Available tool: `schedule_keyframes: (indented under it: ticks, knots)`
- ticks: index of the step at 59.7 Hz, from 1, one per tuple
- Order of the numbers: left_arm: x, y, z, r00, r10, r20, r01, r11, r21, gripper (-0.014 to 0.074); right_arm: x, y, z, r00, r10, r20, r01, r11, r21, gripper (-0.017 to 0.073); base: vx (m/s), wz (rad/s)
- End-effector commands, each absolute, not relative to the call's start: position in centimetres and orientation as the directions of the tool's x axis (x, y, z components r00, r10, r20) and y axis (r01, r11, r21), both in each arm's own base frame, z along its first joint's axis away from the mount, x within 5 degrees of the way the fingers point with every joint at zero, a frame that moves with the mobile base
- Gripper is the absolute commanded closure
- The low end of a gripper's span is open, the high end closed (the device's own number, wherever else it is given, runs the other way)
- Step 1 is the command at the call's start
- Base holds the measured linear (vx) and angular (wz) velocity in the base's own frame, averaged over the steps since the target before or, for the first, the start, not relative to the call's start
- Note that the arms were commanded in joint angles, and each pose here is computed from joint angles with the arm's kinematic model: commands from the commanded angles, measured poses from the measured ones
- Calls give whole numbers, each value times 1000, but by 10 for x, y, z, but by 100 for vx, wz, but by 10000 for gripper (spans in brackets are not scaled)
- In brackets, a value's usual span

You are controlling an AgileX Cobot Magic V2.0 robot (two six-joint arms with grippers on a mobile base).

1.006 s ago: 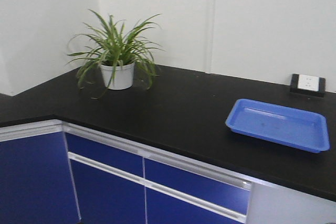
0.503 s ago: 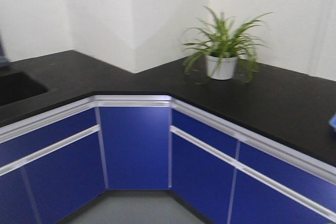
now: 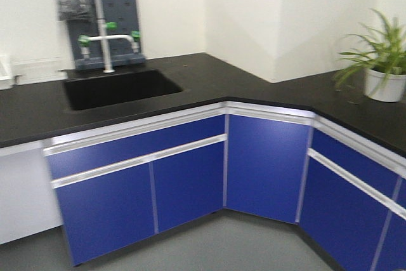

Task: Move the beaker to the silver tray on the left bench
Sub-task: 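Turn the base toward the bench with the silver tray, holding beaker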

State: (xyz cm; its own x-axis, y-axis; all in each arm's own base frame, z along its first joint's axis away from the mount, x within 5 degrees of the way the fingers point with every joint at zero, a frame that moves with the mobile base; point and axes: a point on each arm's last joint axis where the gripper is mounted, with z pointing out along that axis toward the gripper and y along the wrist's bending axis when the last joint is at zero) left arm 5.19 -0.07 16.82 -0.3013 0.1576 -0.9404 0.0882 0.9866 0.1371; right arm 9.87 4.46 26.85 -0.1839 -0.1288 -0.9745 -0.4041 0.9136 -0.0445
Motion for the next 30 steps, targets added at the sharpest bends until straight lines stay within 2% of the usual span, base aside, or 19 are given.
schedule_keyframes:
  ticks: [1, 30]
  knots:
    - [54, -2, 169, -233, 153, -960, 93, 986, 135, 592, 99, 48, 283, -107, -112, -988, -433, 900, -55, 570, -17, 57]
    - [54, -2, 169, -233, 153, -960, 93, 986, 135, 592, 99, 48, 283, -107, -112, -988, -433, 900, -55, 570, -11, 57]
